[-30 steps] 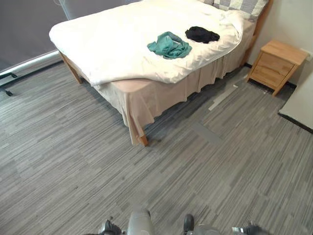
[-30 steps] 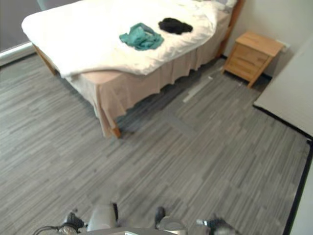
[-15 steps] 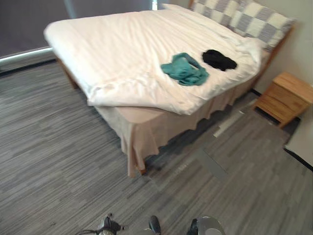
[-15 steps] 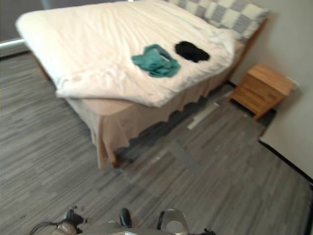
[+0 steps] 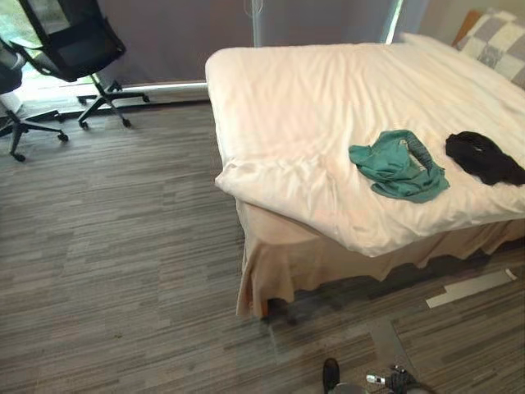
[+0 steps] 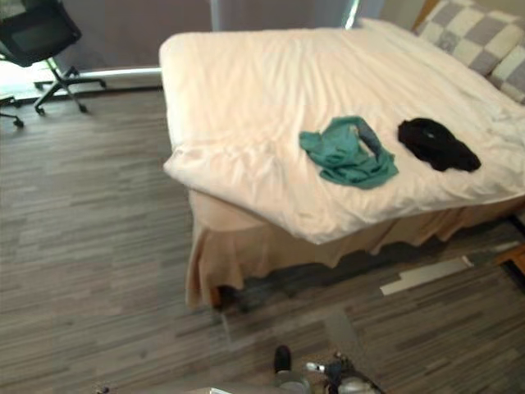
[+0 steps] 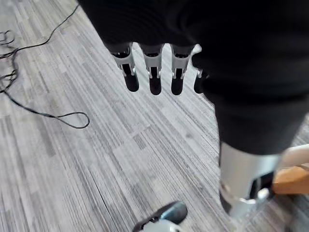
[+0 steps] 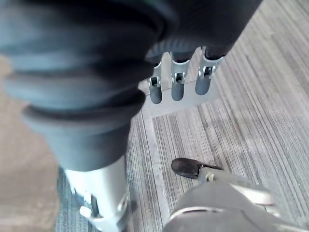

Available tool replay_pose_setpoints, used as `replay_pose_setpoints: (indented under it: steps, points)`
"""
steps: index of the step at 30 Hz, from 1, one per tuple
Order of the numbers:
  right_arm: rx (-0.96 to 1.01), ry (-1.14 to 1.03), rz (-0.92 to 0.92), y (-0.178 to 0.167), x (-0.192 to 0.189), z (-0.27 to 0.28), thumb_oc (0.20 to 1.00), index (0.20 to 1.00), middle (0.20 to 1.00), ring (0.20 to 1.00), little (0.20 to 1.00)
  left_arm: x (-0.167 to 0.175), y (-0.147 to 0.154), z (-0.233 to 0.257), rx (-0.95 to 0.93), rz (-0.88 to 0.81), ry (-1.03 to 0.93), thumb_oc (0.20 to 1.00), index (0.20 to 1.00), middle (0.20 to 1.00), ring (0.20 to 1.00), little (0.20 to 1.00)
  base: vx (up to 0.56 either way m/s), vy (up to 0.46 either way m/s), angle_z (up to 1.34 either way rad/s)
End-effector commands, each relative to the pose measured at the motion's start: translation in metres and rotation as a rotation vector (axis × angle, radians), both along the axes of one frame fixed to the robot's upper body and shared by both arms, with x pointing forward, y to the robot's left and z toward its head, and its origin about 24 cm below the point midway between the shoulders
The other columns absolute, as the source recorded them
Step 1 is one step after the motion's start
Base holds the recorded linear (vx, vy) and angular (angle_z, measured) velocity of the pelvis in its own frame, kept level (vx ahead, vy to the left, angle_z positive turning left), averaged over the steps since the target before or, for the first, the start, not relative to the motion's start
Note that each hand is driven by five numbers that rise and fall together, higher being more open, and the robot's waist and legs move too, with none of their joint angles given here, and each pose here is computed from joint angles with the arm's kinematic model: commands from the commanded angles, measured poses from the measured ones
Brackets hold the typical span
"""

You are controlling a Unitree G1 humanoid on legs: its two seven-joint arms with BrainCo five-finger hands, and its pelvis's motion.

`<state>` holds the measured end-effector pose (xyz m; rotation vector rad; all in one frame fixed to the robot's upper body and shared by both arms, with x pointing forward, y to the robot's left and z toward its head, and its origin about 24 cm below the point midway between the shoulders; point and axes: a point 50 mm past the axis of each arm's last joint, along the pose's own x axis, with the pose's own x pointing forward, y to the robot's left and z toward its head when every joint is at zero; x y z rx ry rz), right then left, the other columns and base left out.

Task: Tidy up the quilt and then pick up the clothes from the bed and put them into the laundry hamper.

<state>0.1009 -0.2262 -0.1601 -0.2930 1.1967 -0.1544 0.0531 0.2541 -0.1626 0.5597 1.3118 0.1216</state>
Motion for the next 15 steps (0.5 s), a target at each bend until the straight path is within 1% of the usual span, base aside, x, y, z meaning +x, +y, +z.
replay_pose_setpoints:
  steps: [1, 3, 4, 6, 8, 9, 10, 13, 14, 15]
  points:
    - [-0.103, 0.008, -0.041, -0.037, 0.001, 0.009, 1.000, 1.000, 1.000, 1.000, 1.000, 0.066, 0.007, 0.018, 0.050, -0.072, -0.198, 1.000, 1.000, 1.000, 1.000, 1.000, 0.05, -0.253, 0.78]
    - [-0.131, 0.014, -0.019, -0.044, 0.002, 0.011, 1.000, 1.000, 1.000, 1.000, 1.000, 0.089, 0.008, 0.029, 0.076, -0.147, -0.296, 1.000, 1.000, 1.000, 1.000, 1.000, 0.03, -0.201, 0.43]
    - [-0.147, 0.013, -0.005, -0.046, 0.003, 0.012, 1.000, 1.000, 1.000, 1.000, 1.000, 0.103, 0.007, 0.037, 0.087, -0.174, -0.366, 1.000, 1.000, 1.000, 1.000, 1.000, 0.02, -0.152, -0.09]
    - [-0.148, 0.015, -0.034, -0.048, -0.004, 0.012, 1.000, 1.000, 1.000, 1.000, 1.000, 0.136, 0.003, 0.060, 0.085, -0.234, -0.534, 1.000, 1.000, 1.000, 1.000, 1.000, 0.04, -0.065, -0.17]
    - [-0.159, 0.000, -0.007, -0.045, -0.002, 0.012, 1.000, 1.000, 1.000, 1.000, 1.000, 0.154, 0.012, 0.086, 0.138, -0.237, -0.686, 1.000, 1.000, 1.000, 1.000, 1.000, 0.02, -0.047, 0.05]
    - [-0.134, -0.003, -0.019, -0.038, -0.012, 0.008, 1.000, 1.000, 1.000, 1.000, 1.000, 0.175, 0.018, 0.116, 0.174, -0.245, -0.847, 1.000, 1.000, 1.000, 1.000, 1.000, 0.00, -0.054, 0.01]
    - [-0.133, -0.002, -0.019, -0.038, -0.013, 0.008, 1.000, 1.000, 1.000, 1.000, 1.000, 0.174, 0.018, 0.116, 0.174, -0.244, -0.845, 1.000, 1.000, 1.000, 1.000, 1.000, 0.05, -0.030, -0.03]
    - [-0.123, 0.001, 0.024, -0.030, -0.016, 0.005, 1.000, 1.000, 1.000, 1.000, 1.000, 0.190, 0.035, 0.154, 0.260, -0.158, -1.040, 1.000, 1.000, 1.000, 1.000, 1.000, 0.08, 0.003, 0.08]
    - [-0.120, 0.001, 0.030, -0.030, -0.016, 0.005, 1.000, 1.000, 1.000, 1.000, 1.000, 0.205, 0.038, 0.189, 0.295, -0.152, -1.186, 1.000, 1.000, 1.000, 1.000, 1.000, 0.08, 0.011, -0.23]
    - [-0.117, -0.006, 0.039, -0.029, -0.014, 0.006, 1.000, 1.000, 1.000, 1.000, 1.000, 0.214, 0.040, 0.207, 0.323, -0.170, -1.247, 1.000, 1.000, 1.000, 1.000, 1.000, 0.04, 0.010, -0.11]
